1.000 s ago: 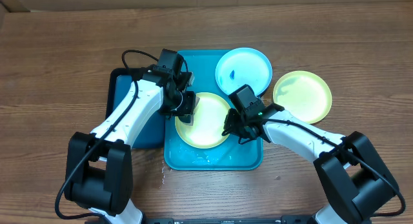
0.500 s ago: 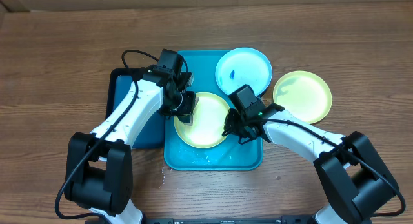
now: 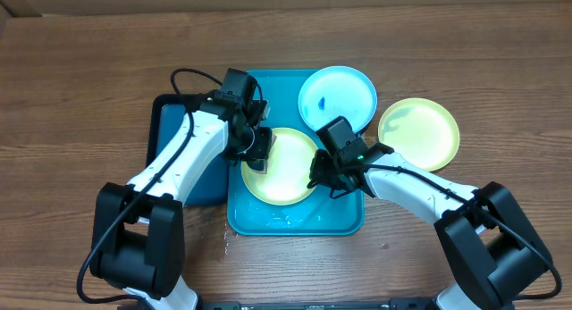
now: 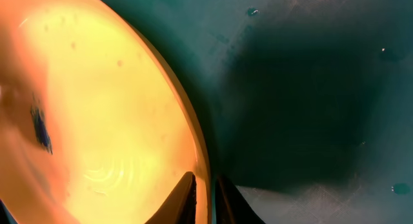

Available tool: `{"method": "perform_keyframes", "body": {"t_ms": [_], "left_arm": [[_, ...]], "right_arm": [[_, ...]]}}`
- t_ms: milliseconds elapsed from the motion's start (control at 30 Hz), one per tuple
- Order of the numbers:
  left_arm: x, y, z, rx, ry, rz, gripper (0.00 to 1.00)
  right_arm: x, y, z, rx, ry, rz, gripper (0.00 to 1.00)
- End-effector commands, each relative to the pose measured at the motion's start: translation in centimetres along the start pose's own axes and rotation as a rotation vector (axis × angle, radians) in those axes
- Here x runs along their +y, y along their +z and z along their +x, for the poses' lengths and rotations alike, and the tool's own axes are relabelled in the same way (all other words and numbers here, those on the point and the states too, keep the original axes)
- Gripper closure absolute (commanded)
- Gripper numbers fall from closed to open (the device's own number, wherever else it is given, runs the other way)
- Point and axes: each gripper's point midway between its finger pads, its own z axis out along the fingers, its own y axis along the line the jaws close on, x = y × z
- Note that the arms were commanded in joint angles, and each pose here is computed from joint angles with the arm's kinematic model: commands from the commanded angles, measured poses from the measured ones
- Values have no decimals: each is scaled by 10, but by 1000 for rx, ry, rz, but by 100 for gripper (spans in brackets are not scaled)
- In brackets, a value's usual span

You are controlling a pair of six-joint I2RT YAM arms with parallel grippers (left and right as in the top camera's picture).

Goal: Clean dirty plates on tray and stack at the side
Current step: 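Scrub the yellow plate with the sponge while right gripper holds its rim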

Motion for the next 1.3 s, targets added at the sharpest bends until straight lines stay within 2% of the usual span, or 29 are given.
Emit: {"method": "perform_keyframes", "body": {"t_ms": [0,133,467,700,1000,1267], "left_arm": [[-2,3,1,3,33,-5,96],[-2,3,2,6,51,-12,96],[15,17,15,27,48,-89,96],[19,35,17,6,50,-82,96],[20,64,25,71,38,-53,96],[-9,73,53,206,74,143,95]], "right_arm": [[5,-5,-6,-28,-14,-10,89],[5,-5,-6,-28,-14,-10,96],[5,-5,-6,-28,-14,-9,96],[5,-5,-5,-27,-14,-8,96],[4,-5,-5,-25,-13,-6,96],[4,-5,-5,-24,-21,-6,96]]}}
